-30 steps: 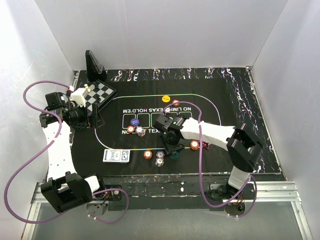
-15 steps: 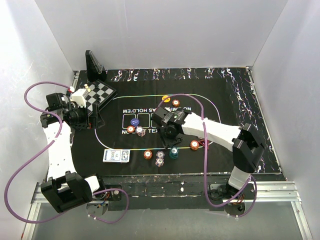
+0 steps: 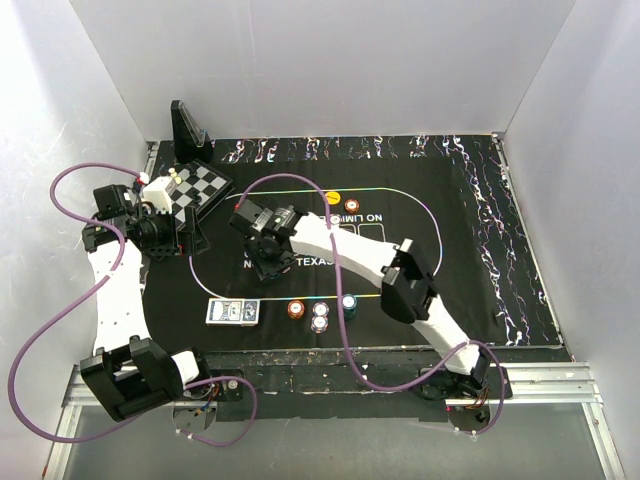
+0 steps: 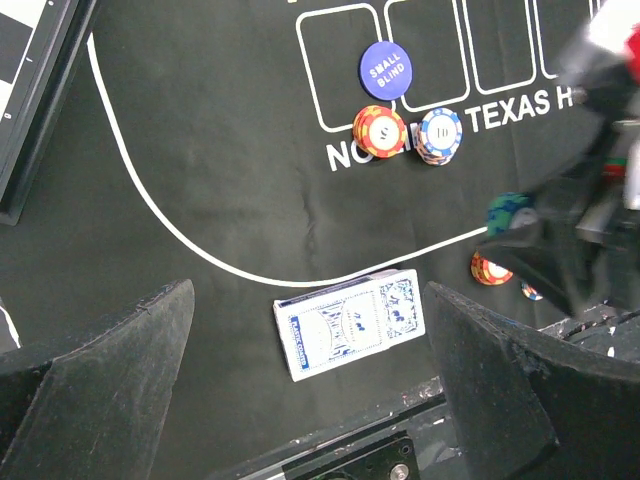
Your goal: Distribute texas hold em gaming equipment
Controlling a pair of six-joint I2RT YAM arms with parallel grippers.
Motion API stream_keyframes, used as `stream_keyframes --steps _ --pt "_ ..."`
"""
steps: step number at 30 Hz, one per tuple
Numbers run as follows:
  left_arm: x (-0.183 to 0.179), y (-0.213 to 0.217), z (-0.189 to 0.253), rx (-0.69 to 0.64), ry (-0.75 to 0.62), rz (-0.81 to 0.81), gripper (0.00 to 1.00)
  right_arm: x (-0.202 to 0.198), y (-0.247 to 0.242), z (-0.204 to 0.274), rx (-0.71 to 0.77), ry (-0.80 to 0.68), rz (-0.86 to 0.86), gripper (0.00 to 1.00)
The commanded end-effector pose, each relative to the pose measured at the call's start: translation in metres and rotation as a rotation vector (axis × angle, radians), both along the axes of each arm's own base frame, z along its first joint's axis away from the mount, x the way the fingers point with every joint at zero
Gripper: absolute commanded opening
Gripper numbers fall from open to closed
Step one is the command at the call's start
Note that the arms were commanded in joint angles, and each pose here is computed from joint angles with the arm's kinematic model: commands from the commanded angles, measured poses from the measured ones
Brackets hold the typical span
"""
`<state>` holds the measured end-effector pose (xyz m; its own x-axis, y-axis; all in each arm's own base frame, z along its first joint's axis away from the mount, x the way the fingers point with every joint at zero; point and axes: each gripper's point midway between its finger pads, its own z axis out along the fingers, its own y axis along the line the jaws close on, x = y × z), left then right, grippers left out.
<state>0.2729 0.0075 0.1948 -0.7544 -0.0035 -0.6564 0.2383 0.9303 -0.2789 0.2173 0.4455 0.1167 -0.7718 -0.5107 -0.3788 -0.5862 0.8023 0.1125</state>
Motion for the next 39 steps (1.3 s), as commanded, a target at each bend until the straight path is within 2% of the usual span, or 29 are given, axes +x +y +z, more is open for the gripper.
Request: stream_keyframes --steps 1,10,18,25,33,39 --pt "0.003 0.000 0.001 0.011 -0.031 -0.012 1.00 0.005 0.018 -0.002 0.020 0.008 0.035 0.38" --pt "0.004 -0.003 0.003 -0.006 -0.034 -0.024 1.00 0.019 0.045 -0.043 0.042 -0.001 0.002 0.38" --pt "0.005 -0.002 0.005 0.000 -0.041 -0.026 1.00 0.022 0.058 -0.058 0.063 0.012 0.002 0.40" --pt "0.004 -0.002 0.004 0.000 -0.037 -0.026 1.00 0.024 0.059 -0.073 0.051 0.013 -0.019 0.46" --pt "0.002 -0.002 0.005 0.004 -0.039 -0.023 1.00 0.022 0.057 -0.080 0.039 0.028 -0.026 0.65" --pt "0.000 -0.004 0.003 -0.009 -0.030 -0.023 1.00 0.020 0.051 -0.062 0.047 0.015 -0.026 0.68"
